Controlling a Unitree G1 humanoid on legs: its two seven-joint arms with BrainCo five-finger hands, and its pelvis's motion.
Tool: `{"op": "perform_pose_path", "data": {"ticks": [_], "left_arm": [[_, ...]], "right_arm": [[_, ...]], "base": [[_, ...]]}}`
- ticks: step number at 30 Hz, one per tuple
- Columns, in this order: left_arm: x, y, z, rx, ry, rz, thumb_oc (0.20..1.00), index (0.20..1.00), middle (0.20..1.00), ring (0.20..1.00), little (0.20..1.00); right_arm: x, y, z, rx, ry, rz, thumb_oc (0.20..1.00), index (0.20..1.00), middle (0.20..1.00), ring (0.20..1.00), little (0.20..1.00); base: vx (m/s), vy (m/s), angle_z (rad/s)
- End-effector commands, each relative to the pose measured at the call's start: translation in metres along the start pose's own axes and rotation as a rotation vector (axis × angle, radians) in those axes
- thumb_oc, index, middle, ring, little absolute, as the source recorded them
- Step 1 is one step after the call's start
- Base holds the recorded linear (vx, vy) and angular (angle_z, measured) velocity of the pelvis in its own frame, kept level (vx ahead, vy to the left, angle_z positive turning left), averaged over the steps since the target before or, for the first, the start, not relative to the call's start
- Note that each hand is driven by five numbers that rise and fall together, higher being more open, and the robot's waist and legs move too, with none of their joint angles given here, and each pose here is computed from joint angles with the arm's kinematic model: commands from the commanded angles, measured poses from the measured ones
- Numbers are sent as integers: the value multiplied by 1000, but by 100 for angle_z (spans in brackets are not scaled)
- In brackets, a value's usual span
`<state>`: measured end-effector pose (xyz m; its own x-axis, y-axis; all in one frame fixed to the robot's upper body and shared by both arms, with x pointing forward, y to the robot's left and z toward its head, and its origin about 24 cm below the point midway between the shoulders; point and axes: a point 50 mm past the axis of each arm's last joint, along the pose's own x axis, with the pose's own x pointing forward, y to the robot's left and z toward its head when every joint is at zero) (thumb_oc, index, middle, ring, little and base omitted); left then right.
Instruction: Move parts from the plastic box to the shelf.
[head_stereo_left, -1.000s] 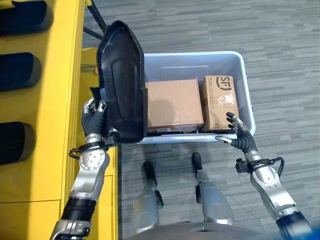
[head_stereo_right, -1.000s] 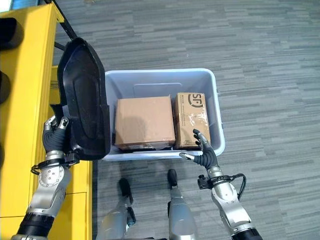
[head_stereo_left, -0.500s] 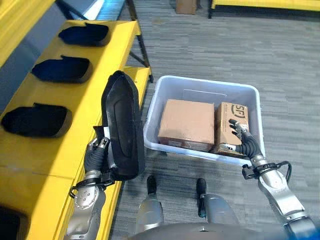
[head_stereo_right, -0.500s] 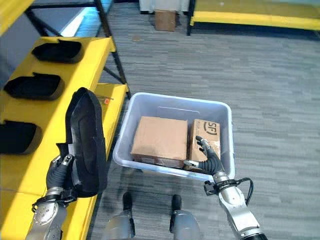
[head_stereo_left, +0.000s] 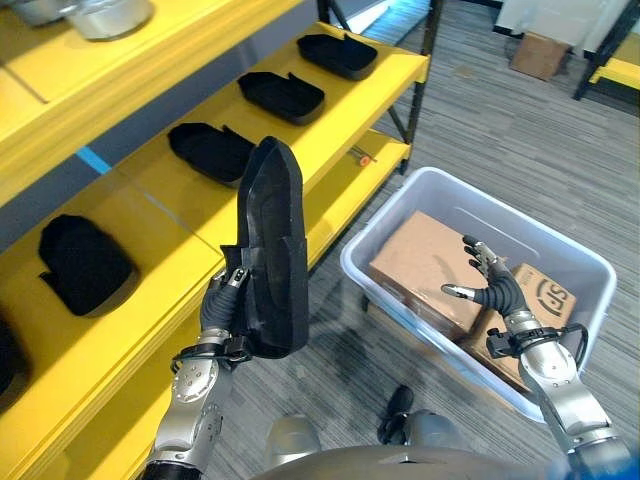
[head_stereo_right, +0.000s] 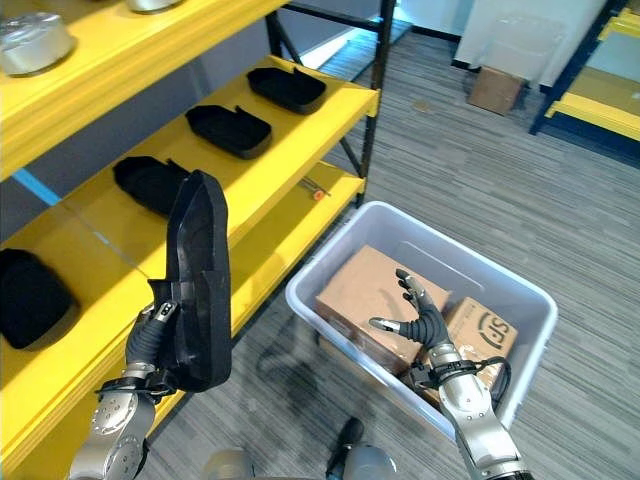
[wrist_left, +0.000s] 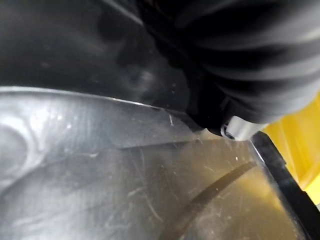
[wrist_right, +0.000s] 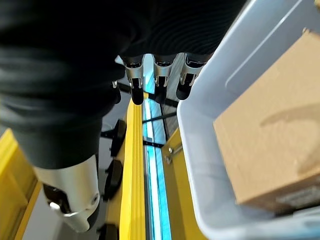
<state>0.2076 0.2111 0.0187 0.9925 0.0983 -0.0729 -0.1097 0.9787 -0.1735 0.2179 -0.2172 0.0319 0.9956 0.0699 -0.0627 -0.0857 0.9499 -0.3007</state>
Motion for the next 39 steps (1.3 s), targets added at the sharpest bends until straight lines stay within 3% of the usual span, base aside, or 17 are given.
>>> {"op": "perform_pose_path", "data": {"ticks": [1, 13, 20, 23, 39], "left_arm": [[1, 4, 35, 7, -159, -26, 200, 200, 200, 200, 200], [-5, 24, 42, 127, -167, 15, 200, 200, 200, 200, 200], [4, 13, 38, 144, -147, -54, 200, 200, 200, 200, 200], [2, 6, 34, 144, -132, -93, 200, 200, 200, 200, 200], [-2, -2, 24, 76, -110, -91, 200, 200, 200, 200, 200]], "right_arm": [[4, 5, 11, 50, -69, -4, 1000, 1000, 1000, 1000, 1000], [6, 16, 1, 93, -16, -15, 1000, 1000, 1000, 1000, 1000], [2, 20, -3, 122, -4, 11, 1000, 1000, 1000, 1000, 1000], [-12, 18, -12, 142, 32, 19, 1000, 1000, 1000, 1000, 1000], [-8, 5, -11, 76, 32, 11, 1000, 1000, 1000, 1000, 1000]], "base": [[-36, 358, 63], [-55, 311, 44], [20, 238, 62], [41, 89, 38], [-10, -8, 29]]}}
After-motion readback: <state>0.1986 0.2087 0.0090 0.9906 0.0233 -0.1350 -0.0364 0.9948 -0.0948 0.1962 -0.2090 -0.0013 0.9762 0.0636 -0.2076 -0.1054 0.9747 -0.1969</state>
